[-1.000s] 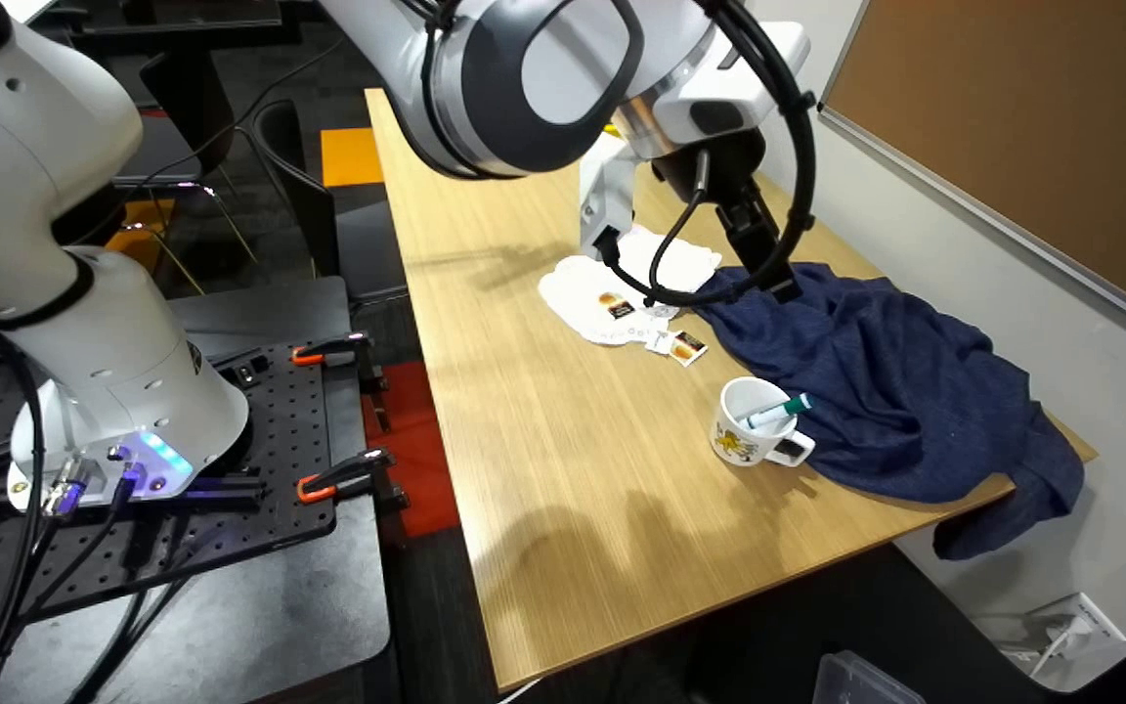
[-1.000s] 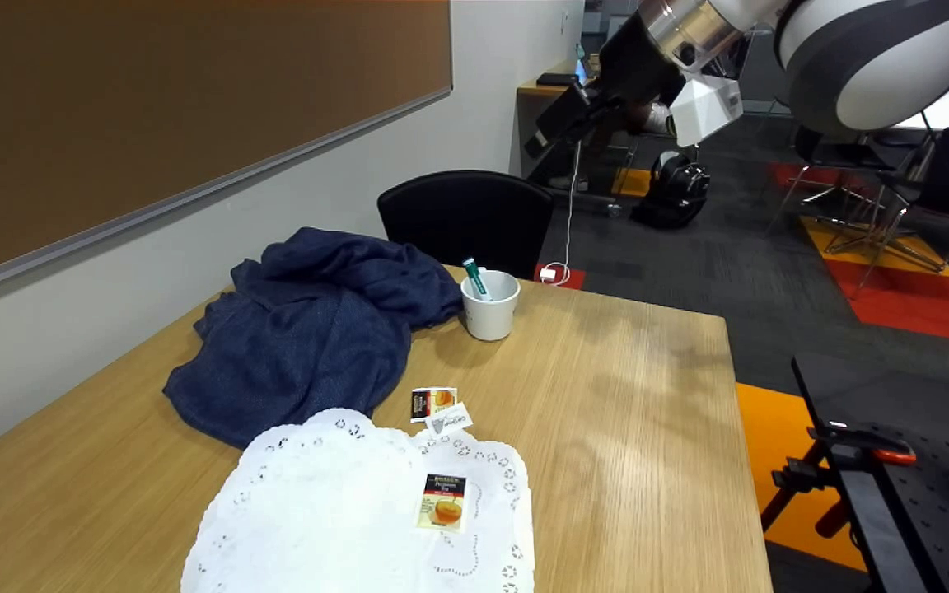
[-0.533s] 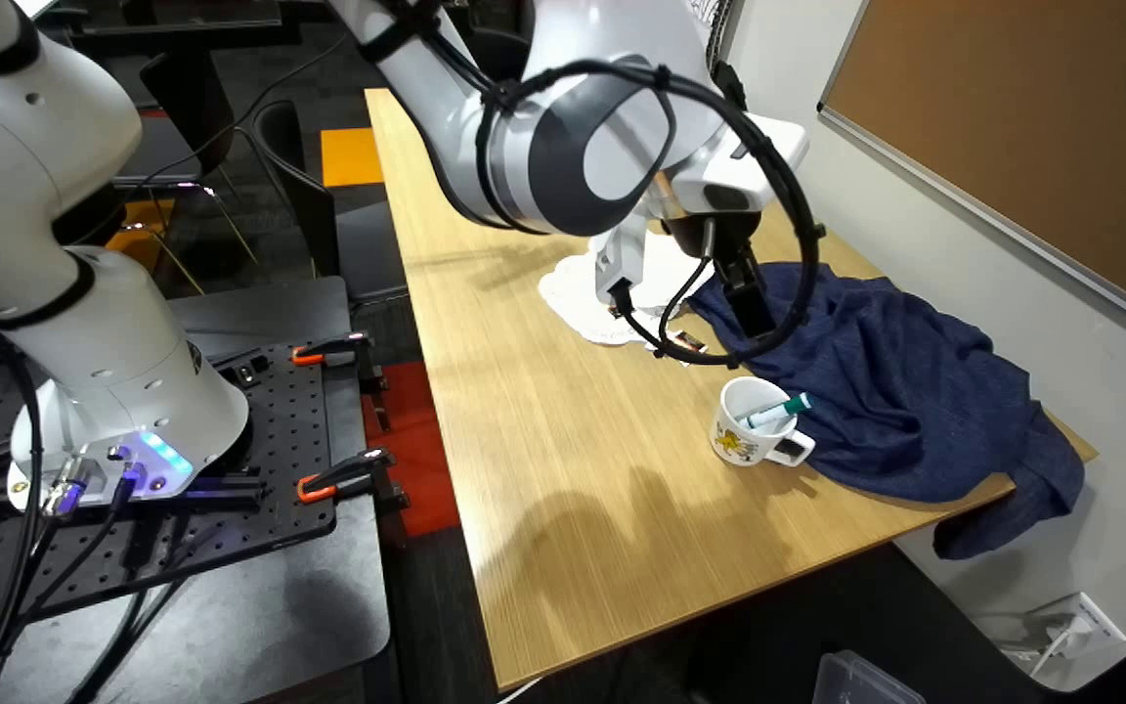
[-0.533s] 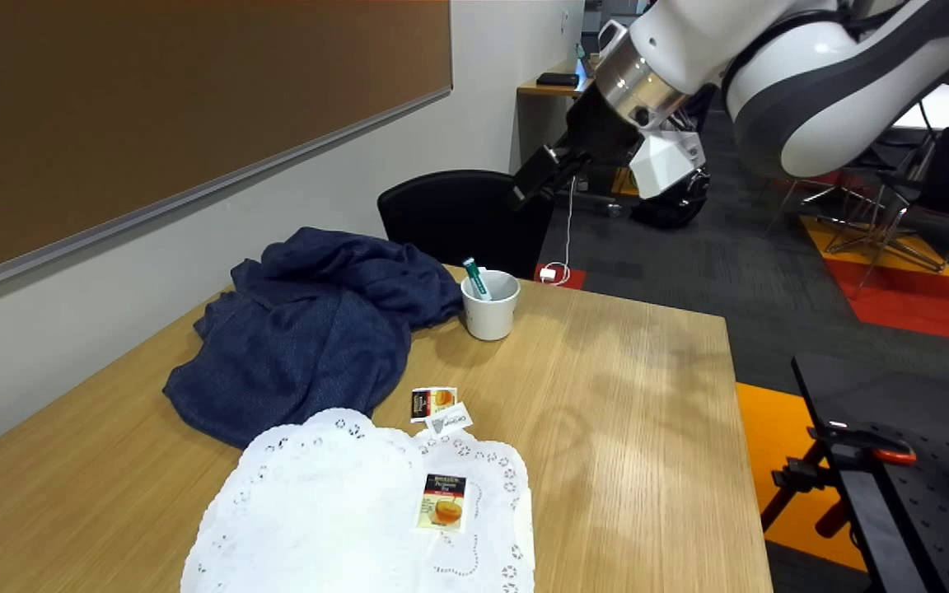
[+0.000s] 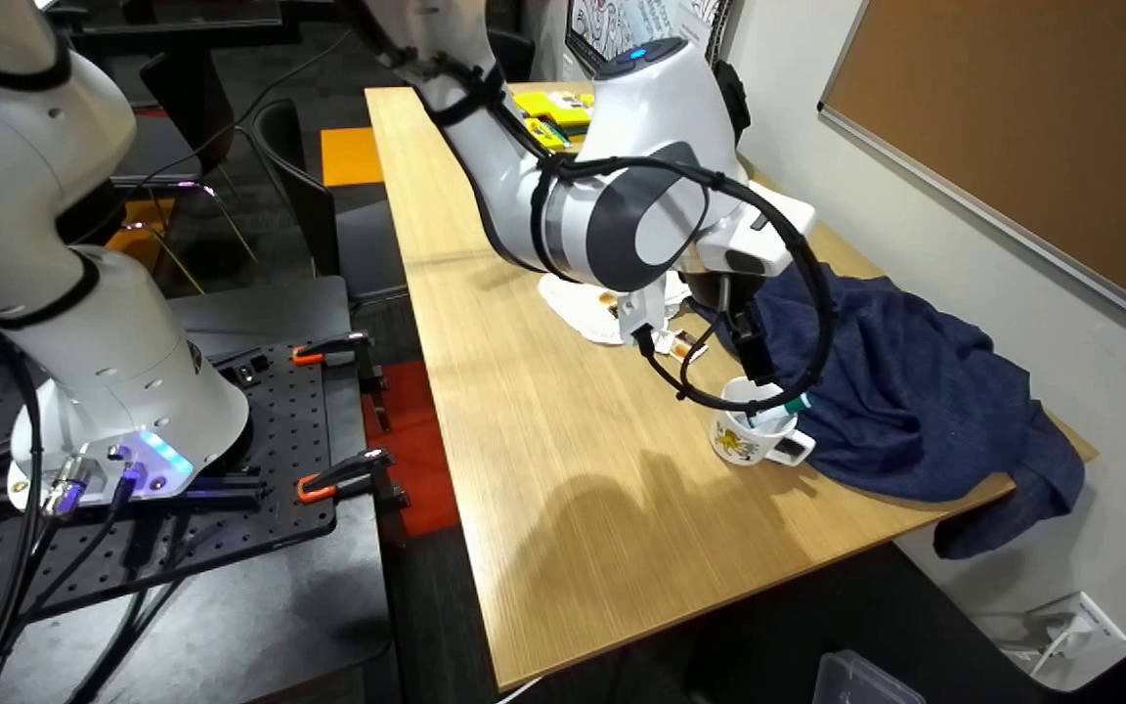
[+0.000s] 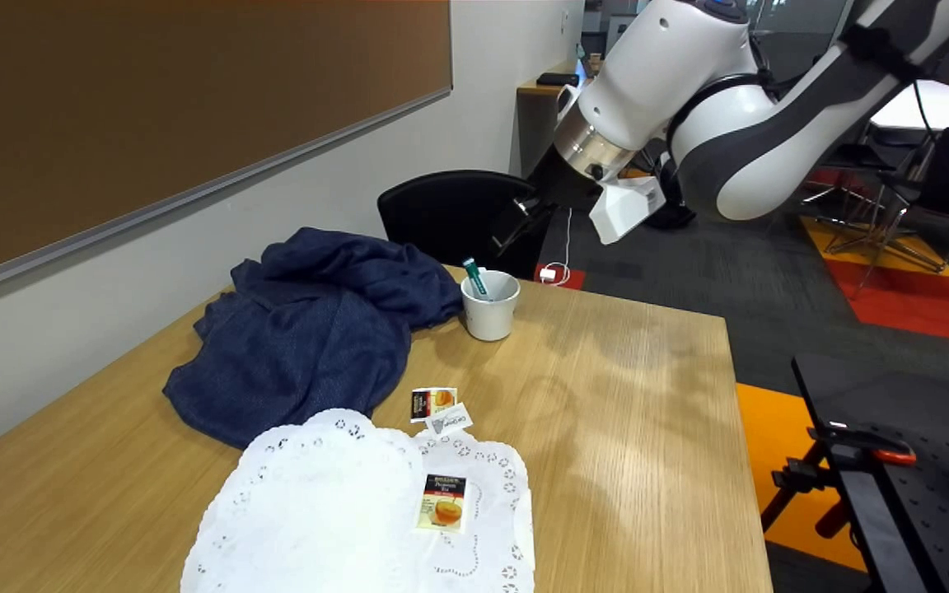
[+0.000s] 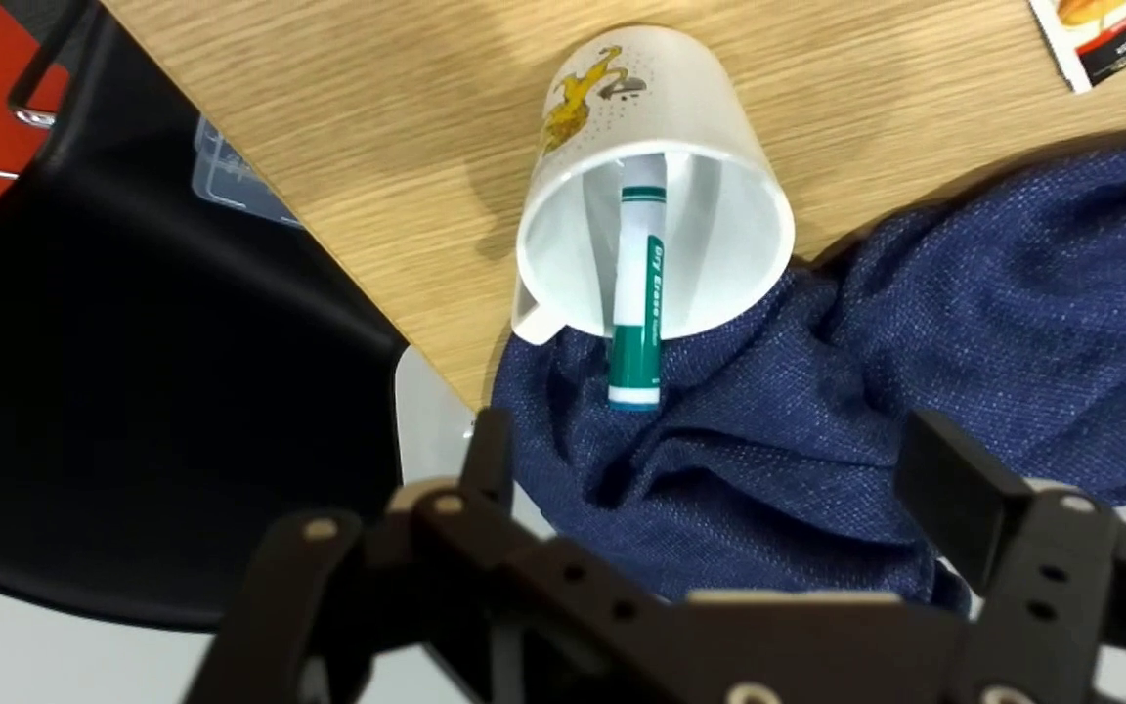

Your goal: Remove the marker from the mug cup

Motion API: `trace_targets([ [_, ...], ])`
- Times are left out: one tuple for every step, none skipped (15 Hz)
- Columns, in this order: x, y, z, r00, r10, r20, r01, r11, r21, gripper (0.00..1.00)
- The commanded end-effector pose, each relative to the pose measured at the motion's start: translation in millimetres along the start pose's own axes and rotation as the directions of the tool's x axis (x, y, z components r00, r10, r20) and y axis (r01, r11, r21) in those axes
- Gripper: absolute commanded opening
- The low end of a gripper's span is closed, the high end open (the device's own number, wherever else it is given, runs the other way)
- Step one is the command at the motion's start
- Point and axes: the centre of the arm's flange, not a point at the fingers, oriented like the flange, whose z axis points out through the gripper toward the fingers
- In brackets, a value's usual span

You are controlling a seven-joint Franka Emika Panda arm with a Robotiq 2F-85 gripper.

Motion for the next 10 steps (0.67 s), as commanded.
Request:
trace_targets([
  [6.0,-6.7,21.9,0.999,0.012,0.037,-0.011,0.999,-0.035,1.00],
  [5.1,-7.9,25.5,0.999,0.012,0.053,-0.010,0.999,-0.035,0.98],
  [3.8,-8.5,30.0,0.998,0.012,0.064,-0.010,0.999,-0.038,0.90],
  [2.8,-8.9,33.7,0.997,0.013,0.075,-0.010,0.999,-0.041,0.88],
  [2.0,-9.4,37.5,0.996,0.015,0.085,-0.011,0.999,-0.042,0.84],
  [1.4,-10.2,39.9,0.996,0.019,0.092,-0.015,0.999,-0.045,0.75],
  [1.0,-10.5,42.7,0.995,0.023,0.100,-0.019,0.999,-0.048,0.73],
  [1.5,-10.2,45.7,0.994,0.027,0.106,-0.021,0.998,-0.052,0.75],
  [1.9,-10.3,48.3,0.993,0.029,0.110,-0.022,0.998,-0.058,0.69],
  [2.9,-9.8,50.1,0.993,0.030,0.116,-0.023,0.998,-0.061,0.72],
])
